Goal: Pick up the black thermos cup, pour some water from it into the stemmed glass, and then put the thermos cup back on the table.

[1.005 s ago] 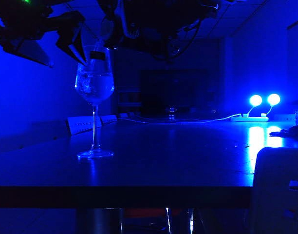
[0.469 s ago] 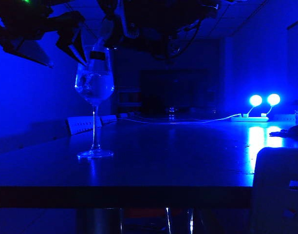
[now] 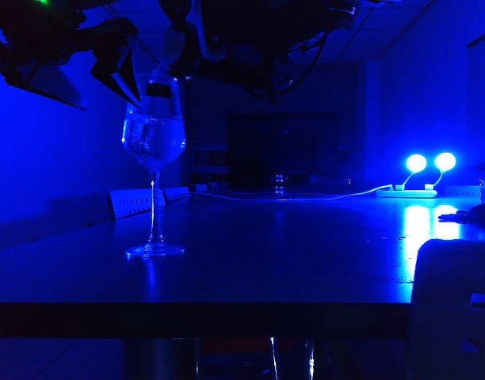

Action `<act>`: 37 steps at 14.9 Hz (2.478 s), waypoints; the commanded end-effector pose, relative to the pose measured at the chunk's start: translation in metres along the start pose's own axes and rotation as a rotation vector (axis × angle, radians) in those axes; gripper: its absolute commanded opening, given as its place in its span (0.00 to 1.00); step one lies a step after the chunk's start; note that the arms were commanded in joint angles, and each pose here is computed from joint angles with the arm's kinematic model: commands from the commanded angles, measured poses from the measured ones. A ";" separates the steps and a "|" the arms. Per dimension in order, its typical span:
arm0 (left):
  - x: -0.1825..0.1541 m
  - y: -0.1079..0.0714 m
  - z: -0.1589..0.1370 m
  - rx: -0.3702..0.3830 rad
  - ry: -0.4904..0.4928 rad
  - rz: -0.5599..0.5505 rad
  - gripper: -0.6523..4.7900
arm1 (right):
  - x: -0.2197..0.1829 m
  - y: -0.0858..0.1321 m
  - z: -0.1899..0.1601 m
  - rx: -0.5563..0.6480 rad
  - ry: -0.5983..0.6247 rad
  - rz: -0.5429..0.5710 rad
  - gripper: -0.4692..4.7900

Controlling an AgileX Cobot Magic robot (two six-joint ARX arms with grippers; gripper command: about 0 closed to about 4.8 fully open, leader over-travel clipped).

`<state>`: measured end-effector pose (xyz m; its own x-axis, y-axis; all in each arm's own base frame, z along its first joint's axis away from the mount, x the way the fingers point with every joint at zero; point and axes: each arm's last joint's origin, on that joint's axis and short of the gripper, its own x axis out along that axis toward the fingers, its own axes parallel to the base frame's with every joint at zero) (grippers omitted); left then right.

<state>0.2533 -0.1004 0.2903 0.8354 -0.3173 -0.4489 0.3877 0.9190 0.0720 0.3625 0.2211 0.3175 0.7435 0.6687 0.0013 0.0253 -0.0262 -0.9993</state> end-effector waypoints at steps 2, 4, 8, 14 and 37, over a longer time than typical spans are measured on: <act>-0.001 0.000 0.002 -0.003 -0.010 -0.004 1.00 | -0.003 -0.019 0.000 0.133 0.012 -0.113 0.40; -0.001 0.000 0.002 -0.003 -0.010 -0.004 1.00 | -0.003 -0.019 0.000 0.254 0.006 -0.115 0.40; -0.001 0.000 0.003 -0.003 -0.013 -0.004 1.00 | -0.005 -0.031 0.000 0.723 -0.057 -0.228 0.40; -0.001 -0.002 0.004 -0.032 -0.027 -0.070 1.00 | -0.019 -0.056 -0.009 1.260 -0.083 -0.453 0.51; -0.001 -0.038 0.019 0.014 -0.183 -0.260 1.00 | -0.112 0.063 -0.060 1.523 0.328 -0.470 0.51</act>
<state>0.2450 -0.1390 0.3013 0.7633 -0.5695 -0.3049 0.5939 0.8044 -0.0159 0.3193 0.1005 0.2460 0.9784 0.2064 0.0063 -0.2061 0.9780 -0.0327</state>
